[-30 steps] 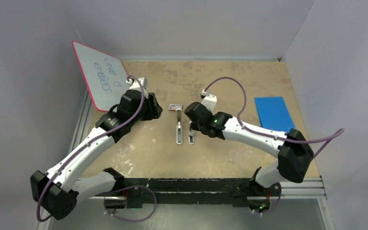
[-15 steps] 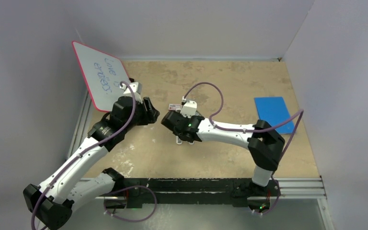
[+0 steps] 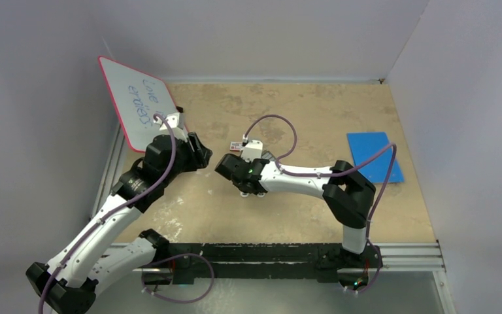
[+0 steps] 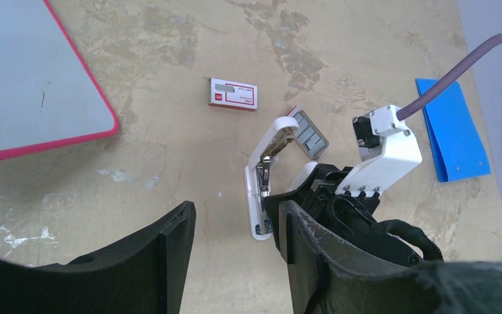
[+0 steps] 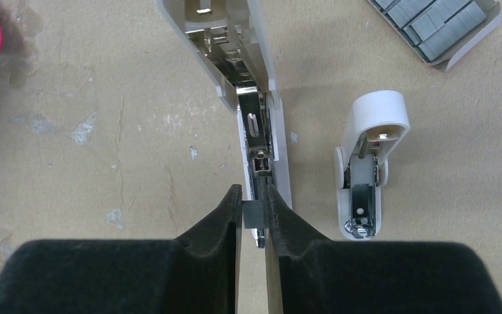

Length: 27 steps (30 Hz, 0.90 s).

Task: Load the staples into the stapler

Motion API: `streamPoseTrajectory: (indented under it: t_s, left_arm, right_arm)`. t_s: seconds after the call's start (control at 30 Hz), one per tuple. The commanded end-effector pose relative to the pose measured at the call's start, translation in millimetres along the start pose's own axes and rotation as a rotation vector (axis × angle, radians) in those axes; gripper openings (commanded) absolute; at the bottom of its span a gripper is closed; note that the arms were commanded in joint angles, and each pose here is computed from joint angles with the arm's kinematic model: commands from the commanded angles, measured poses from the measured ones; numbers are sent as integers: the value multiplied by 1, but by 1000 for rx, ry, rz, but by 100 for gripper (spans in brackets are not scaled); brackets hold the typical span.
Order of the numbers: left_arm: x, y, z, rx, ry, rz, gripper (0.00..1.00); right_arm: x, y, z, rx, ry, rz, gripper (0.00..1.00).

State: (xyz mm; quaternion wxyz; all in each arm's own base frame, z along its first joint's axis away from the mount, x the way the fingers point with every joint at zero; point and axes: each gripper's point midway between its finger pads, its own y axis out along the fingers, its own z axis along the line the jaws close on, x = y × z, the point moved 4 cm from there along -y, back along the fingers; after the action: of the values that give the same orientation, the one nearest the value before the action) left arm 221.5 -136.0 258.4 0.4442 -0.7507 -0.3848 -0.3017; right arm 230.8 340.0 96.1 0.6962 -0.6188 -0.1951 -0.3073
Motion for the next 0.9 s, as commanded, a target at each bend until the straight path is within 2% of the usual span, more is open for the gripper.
streamPoseTrajectory:
  t_s: [0.0,0.87]
  left_arm:
    - [7,1,0,6,-10,-30,50]
    - [2,7,-1,4,-6,-3,50]
  right_arm:
    - [16,-7,10,2,0,-54,16]
    - [9,-4,0,-21,-50,-40,17]
